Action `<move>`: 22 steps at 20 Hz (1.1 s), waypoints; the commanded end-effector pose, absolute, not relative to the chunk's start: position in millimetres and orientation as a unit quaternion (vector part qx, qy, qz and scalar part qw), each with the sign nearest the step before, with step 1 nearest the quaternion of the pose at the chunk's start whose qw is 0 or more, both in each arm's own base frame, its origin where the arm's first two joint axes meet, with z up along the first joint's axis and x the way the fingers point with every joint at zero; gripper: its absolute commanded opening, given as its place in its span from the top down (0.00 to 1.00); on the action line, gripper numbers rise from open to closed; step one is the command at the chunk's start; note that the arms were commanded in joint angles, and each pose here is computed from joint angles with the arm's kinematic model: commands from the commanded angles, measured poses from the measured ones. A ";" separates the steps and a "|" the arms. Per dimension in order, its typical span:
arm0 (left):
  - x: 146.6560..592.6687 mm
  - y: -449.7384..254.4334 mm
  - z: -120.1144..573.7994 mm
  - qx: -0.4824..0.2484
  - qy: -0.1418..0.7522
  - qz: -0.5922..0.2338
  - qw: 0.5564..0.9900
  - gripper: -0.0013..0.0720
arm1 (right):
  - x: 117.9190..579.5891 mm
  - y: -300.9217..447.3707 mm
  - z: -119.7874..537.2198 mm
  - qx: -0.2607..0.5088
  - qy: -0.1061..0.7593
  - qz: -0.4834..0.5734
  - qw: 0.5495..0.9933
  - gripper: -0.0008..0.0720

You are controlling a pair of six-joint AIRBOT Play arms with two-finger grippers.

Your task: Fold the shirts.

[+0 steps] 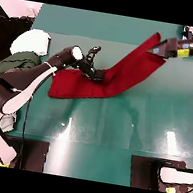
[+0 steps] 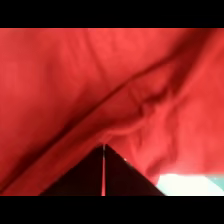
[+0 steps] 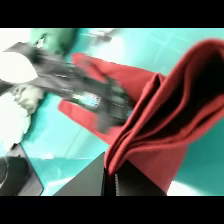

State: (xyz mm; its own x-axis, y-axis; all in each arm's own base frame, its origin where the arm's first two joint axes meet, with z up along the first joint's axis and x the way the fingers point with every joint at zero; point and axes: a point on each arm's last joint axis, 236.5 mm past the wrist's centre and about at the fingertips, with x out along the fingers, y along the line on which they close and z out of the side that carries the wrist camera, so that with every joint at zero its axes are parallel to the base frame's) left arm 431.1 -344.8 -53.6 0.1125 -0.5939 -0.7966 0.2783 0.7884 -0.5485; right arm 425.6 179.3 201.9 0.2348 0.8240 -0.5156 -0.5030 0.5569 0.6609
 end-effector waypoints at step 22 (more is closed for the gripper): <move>489.4 -74.3 155.0 0.003 0.513 -0.111 0.851 0.95 | 397.5 403.7 172.5 0.079 0.426 0.544 0.719 0.97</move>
